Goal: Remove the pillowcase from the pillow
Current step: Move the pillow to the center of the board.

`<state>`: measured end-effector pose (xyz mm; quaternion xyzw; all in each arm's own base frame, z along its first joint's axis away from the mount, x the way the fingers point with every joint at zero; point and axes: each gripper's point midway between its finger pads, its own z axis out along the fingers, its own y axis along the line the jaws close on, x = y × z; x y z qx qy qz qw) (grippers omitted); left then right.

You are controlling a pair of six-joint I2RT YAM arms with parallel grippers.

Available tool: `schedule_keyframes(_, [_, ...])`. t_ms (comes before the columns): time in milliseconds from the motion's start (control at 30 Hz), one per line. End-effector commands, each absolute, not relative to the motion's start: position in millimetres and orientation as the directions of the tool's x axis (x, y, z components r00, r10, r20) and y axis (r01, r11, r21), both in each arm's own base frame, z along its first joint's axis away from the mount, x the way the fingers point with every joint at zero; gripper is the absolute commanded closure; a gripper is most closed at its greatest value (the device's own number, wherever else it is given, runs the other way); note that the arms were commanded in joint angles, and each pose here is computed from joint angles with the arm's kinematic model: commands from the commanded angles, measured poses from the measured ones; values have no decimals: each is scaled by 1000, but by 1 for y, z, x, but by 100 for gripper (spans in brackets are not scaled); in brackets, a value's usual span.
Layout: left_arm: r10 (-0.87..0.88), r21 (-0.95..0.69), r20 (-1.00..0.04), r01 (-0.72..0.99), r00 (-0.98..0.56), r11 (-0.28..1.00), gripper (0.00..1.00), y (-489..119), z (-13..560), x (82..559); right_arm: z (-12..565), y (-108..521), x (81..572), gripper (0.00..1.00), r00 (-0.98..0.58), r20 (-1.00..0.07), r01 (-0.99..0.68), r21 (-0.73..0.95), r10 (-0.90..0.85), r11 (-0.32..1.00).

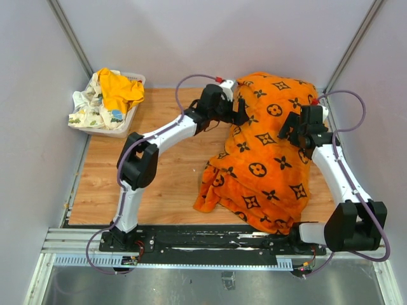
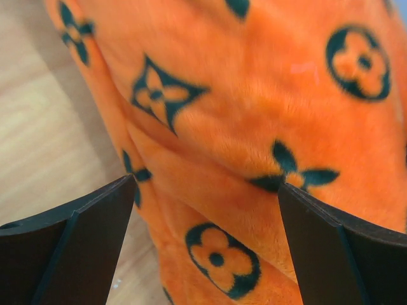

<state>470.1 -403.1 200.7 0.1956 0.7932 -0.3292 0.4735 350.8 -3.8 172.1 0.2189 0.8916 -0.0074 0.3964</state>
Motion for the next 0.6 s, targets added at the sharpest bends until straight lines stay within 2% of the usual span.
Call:
schedule_keyframes(0, [33, -325, -890, 685, -454, 653, 3, -434, 193, 441, 149, 11, 341, 3, -640, -659, 329, 230, 395, 916])
schedule_keyframes(67, [108, -272, -888, 699, -447, 661, 13, -442, 173, 424, 144, 33, 342, 10, -659, -647, 234, 309, 384, 922])
schedule_keyframes(100, [140, -252, -882, 701, -450, 667, 24, -443, 164, 414, 142, 44, 342, 21, -662, -646, 180, 356, 381, 917])
schedule_keyframes(167, [167, -239, -869, 690, -466, 683, 68, -438, 149, 398, 143, 65, 343, 50, -657, -648, 93, 437, 385, 895])
schedule_keyframes(200, [164, -245, -860, 673, -483, 698, 94, -429, 142, 392, 143, 73, 343, 64, -659, -647, 68, 455, 383, 888])
schedule_keyframes(233, [156, -237, -852, 635, -500, 735, 99, -415, 135, 390, 143, 81, 342, 78, -667, -647, 42, 463, 370, 885])
schedule_keyframes(300, [140, -207, -852, 571, -505, 794, 100, -377, 124, 381, 146, 101, 342, 89, -687, -656, -42, 467, 314, 883])
schedule_keyframes(400, [74, -204, -870, 494, -487, 845, 100, -328, 140, 374, 155, 128, 342, 92, -693, -687, -152, 436, 218, 887])
schedule_keyframes(567, [47, -124, -903, 363, -427, 923, 100, -264, 174, 368, 185, 164, 350, 88, -645, -750, -285, 413, 145, 865])
